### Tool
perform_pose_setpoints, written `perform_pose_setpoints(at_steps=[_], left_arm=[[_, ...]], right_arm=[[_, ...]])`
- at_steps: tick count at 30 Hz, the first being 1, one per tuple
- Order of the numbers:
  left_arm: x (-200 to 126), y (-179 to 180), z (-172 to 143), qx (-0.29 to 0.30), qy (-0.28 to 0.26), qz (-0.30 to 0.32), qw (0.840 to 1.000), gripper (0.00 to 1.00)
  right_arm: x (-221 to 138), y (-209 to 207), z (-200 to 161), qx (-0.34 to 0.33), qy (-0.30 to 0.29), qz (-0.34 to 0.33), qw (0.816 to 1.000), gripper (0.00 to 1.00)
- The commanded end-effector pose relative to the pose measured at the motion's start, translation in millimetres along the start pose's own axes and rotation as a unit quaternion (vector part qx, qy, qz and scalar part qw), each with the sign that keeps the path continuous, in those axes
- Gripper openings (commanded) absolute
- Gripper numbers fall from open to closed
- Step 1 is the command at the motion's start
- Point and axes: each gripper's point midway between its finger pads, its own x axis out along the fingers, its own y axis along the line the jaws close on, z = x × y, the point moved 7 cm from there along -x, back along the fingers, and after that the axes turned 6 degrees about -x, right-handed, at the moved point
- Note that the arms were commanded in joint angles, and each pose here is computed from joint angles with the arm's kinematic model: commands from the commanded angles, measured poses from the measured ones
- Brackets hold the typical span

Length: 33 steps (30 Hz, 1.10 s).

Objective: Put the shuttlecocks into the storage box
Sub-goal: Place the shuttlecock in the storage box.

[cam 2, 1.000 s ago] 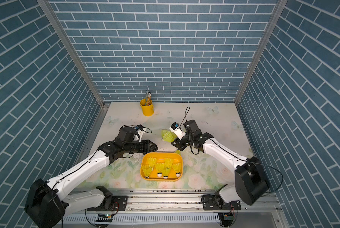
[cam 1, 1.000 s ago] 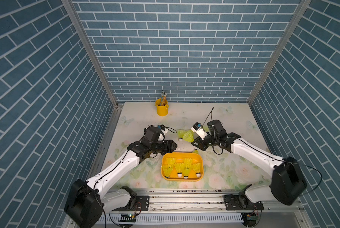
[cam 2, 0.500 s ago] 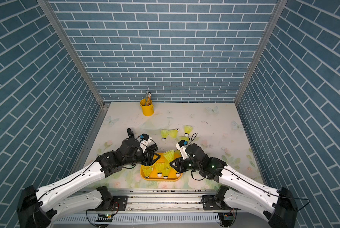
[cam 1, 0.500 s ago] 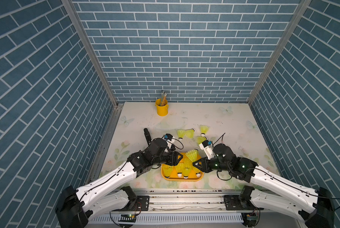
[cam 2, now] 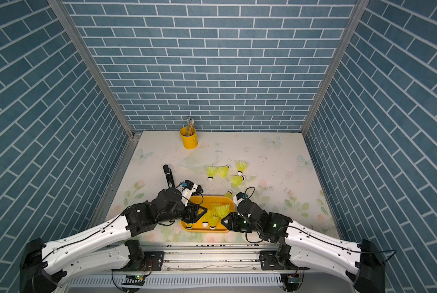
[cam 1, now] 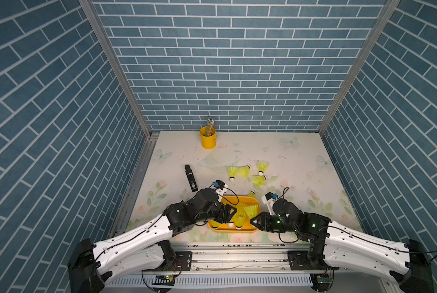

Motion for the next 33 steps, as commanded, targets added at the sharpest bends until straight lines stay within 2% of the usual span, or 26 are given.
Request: perform_pose_setpoints(at_steps=[1, 19, 33], left_arm=[[1.6, 0.4, -0.8, 0.000, -0.007, 0.005, 1.000, 0.65], [21.7, -13.0, -13.4, 0.029, 0.019, 0.009, 0.999, 0.64], [28.6, -16.8, -13.8, 0.033, 0.022, 0.012, 0.999, 0.64]], right_arm=[[3.0, -0.1, 0.9, 0.024, -0.011, -0.006, 1.000, 0.08], [10.4, -12.7, -7.2, 0.044, 0.018, -0.044, 0.998, 0.10], [17.3, -12.9, -7.9, 0.042, 0.034, -0.059, 0.997, 0.18]])
